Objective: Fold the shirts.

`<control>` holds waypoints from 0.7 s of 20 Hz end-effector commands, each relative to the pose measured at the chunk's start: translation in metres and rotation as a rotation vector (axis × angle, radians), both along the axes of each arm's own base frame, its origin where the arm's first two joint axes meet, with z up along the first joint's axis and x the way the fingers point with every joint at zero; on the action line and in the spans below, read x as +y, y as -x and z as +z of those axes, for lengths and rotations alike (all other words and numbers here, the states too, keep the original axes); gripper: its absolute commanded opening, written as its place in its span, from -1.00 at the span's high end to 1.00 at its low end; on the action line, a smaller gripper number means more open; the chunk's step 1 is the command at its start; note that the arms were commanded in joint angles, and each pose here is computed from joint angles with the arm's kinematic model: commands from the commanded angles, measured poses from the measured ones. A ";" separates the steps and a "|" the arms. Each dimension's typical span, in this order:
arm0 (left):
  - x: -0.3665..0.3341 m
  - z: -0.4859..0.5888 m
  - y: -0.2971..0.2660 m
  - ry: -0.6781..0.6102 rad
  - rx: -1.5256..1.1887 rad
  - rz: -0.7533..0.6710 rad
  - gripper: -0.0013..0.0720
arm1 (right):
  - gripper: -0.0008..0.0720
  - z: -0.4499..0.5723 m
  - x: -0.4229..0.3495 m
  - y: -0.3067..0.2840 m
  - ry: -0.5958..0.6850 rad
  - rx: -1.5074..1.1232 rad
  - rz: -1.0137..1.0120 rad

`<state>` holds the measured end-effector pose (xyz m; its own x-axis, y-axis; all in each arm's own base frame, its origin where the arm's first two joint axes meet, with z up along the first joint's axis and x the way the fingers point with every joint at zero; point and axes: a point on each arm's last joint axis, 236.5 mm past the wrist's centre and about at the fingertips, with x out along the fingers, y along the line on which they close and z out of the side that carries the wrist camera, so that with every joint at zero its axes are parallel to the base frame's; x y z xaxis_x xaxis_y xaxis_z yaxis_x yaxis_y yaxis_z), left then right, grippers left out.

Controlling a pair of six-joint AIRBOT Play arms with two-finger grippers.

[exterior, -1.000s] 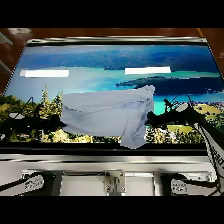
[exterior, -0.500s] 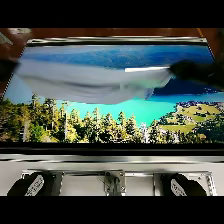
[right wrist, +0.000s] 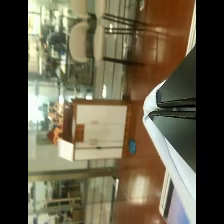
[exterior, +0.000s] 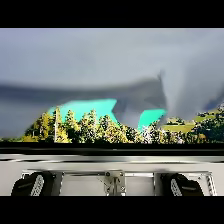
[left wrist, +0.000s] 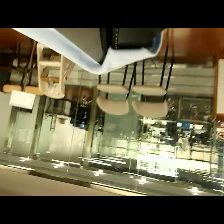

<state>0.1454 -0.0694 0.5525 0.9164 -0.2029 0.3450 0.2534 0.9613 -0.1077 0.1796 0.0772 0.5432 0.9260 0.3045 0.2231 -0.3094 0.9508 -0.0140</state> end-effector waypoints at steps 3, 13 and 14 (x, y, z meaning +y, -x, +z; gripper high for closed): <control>0.020 -0.100 0.001 -0.033 0.415 0.118 0.88 | 0.79 -0.060 -0.020 0.036 0.015 0.242 -0.119; 0.060 -0.361 -0.106 0.048 1.093 0.082 0.88 | 0.79 -0.292 -0.050 -0.092 0.014 1.151 -0.131; 0.068 -0.385 -0.123 0.074 1.124 0.093 0.88 | 0.79 -0.323 -0.047 -0.120 -0.015 1.184 -0.105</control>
<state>0.2396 -0.0194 0.2433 0.8039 -0.1449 -0.5768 -0.0352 0.9566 -0.2894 0.2558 0.0296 0.2956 0.7103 0.1741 -0.6820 -0.0743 0.9821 0.1733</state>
